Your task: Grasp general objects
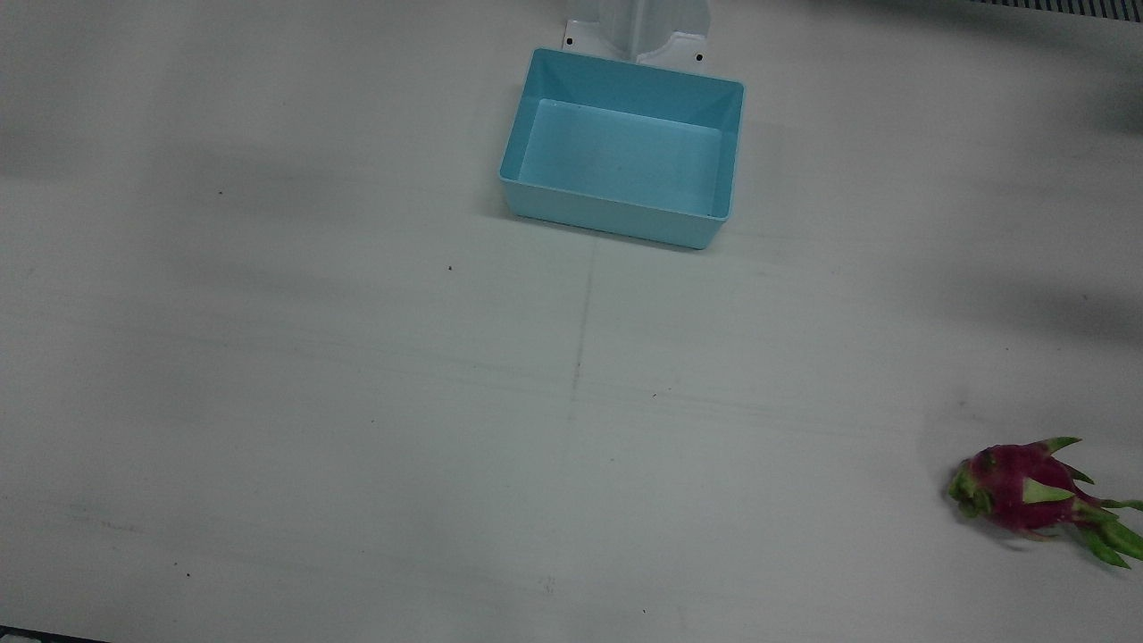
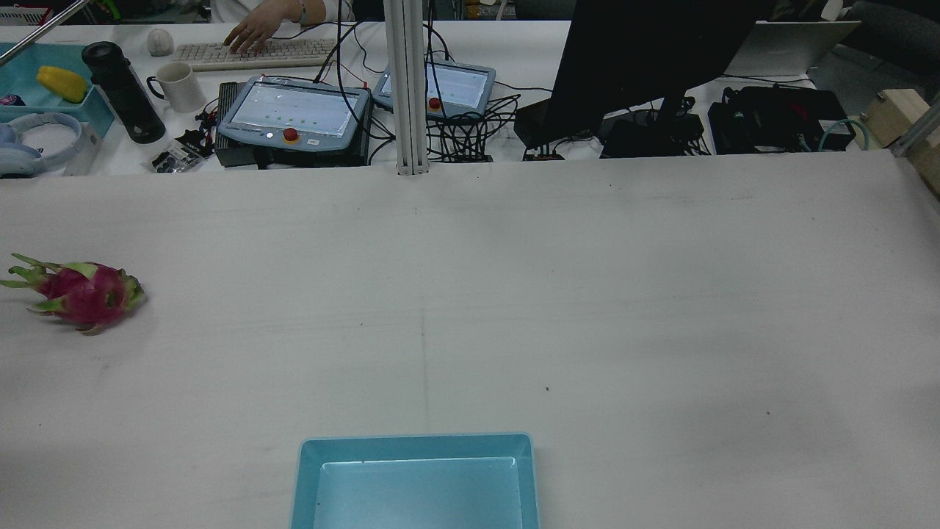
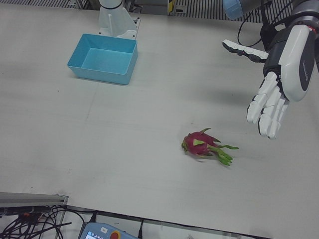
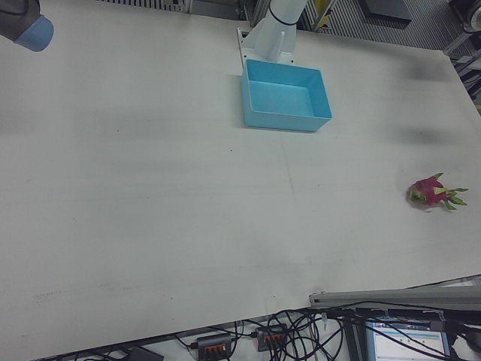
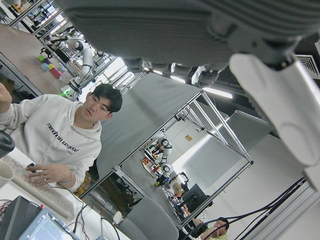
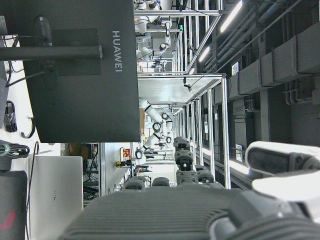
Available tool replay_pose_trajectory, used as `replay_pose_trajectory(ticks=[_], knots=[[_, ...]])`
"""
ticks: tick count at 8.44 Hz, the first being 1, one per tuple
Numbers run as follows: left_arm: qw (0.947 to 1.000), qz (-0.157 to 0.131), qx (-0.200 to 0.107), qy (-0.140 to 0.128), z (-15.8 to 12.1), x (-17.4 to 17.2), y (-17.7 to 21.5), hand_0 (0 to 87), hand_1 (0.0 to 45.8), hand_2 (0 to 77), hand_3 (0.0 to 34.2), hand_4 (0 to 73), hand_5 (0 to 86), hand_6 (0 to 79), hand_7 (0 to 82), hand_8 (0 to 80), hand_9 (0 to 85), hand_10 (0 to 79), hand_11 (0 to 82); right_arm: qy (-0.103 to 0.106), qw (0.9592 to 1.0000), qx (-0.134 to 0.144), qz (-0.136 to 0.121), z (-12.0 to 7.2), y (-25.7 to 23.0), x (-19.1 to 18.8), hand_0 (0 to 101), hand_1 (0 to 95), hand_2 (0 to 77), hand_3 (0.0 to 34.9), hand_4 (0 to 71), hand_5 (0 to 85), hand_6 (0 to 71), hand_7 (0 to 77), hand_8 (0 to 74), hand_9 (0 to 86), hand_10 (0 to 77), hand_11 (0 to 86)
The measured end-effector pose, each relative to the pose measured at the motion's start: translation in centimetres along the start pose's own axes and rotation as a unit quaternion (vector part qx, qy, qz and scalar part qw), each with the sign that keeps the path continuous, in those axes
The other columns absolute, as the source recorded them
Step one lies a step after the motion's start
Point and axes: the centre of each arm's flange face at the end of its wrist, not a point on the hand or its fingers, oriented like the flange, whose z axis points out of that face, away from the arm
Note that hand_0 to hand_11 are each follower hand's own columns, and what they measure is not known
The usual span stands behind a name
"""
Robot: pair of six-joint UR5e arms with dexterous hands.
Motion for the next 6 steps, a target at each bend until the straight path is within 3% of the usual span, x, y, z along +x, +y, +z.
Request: replay_pose_trajectory(ticks=[2,4,6], knots=[[0.9982,0.007,0.02,0.056,1.7,-0.2,-2.4,54.0,0.0,1.1,1.4,0.0,1.6,0.0,3.8,1.1,0.5,1.1,4.9,0.0,1.0,0.0,0.0,0.0,0.0,0.0,0,6.0,74.7,0.0,0.0,0.0,0.0,0.0,0.0,0.5,0.0,0.5],[0.9889,-0.035,0.068,0.128,2.2,-2.2,-7.4,52.5,0.0,1.1,1.6,1.6,1.6,0.0,3.8,1.1,0.0,1.1,5.5,0.0,1.0,0.0,0.0,0.0,0.0,0.0,0,6.0,74.7,0.0,0.0,0.0,0.0,0.0,0.0,0.5,0.0,0.5],[0.9849,-0.063,0.076,0.143,0.9,-3.7,-9.0,52.4,0.0,1.1,1.8,1.6,1.6,0.0,4.9,1.1,0.0,0.5,3.3,0.0,1.0,0.0,-0.001,0.0,0.0,0.0,0,6.0,74.7,0.0,0.0,0.0,0.0,0.0,0.0,0.5,0.0,0.5]])
